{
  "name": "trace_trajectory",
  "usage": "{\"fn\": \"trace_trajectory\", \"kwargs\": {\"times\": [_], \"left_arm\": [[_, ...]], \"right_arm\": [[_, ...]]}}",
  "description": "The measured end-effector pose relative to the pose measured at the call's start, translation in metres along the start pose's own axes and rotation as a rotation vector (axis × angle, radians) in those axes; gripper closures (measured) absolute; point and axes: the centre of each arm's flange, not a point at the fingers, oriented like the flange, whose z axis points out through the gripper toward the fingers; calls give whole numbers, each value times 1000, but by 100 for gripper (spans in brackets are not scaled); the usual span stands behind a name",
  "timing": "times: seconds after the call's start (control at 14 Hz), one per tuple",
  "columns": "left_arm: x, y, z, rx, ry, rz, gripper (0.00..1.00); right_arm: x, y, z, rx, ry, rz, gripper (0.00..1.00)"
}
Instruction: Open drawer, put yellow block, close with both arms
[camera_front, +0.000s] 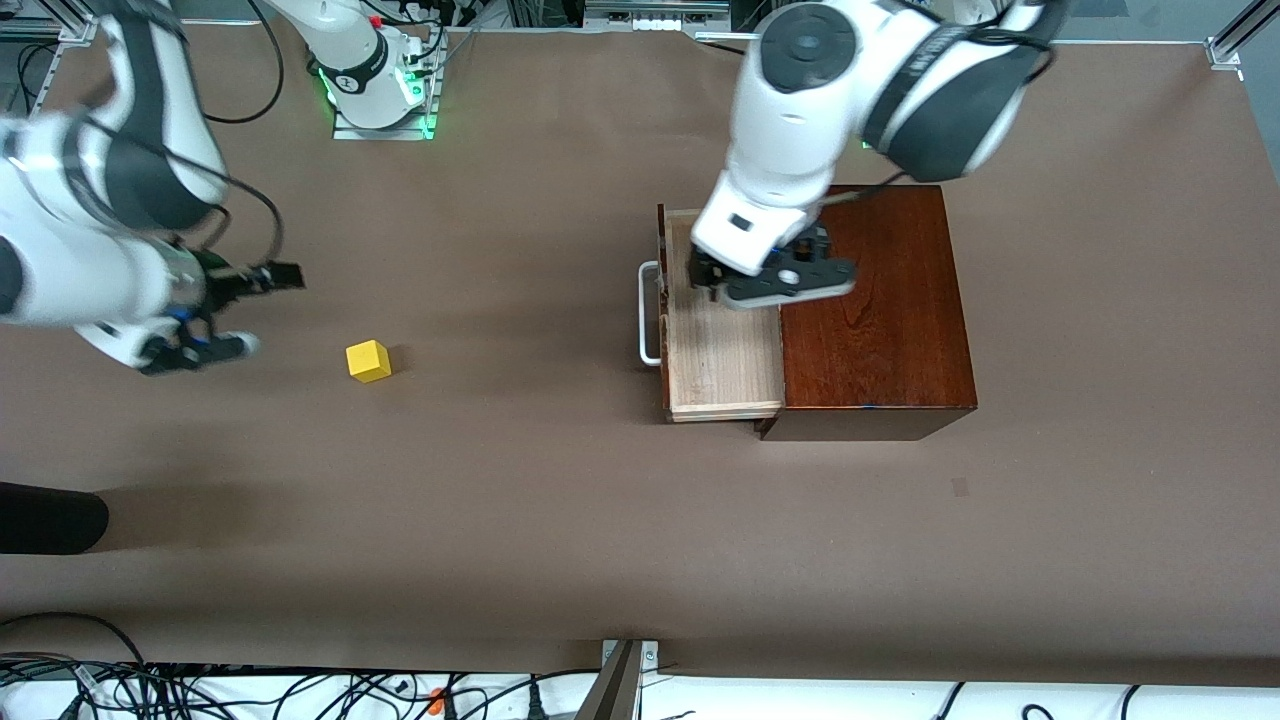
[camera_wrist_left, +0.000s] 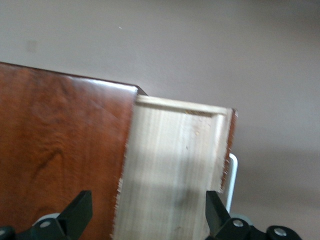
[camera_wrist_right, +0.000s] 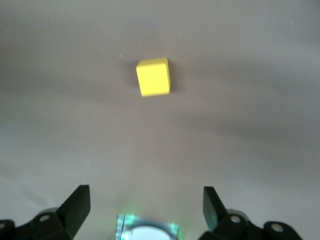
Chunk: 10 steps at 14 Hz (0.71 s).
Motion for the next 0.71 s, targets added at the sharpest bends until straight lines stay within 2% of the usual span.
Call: {"fn": "trace_trajectory", "kwargs": {"times": [0.29, 0.57, 0.71], "left_arm": [[52, -96, -31, -43, -69, 75, 0], [77, -189, -64, -38, -99, 162, 0], [80, -229, -81, -28, -99, 193, 0]], "right_arm": [[24, 9, 72, -27, 105, -168, 0], [24, 14, 134, -65, 227, -201, 0], [23, 13, 154, -75, 254, -205, 0]]}}
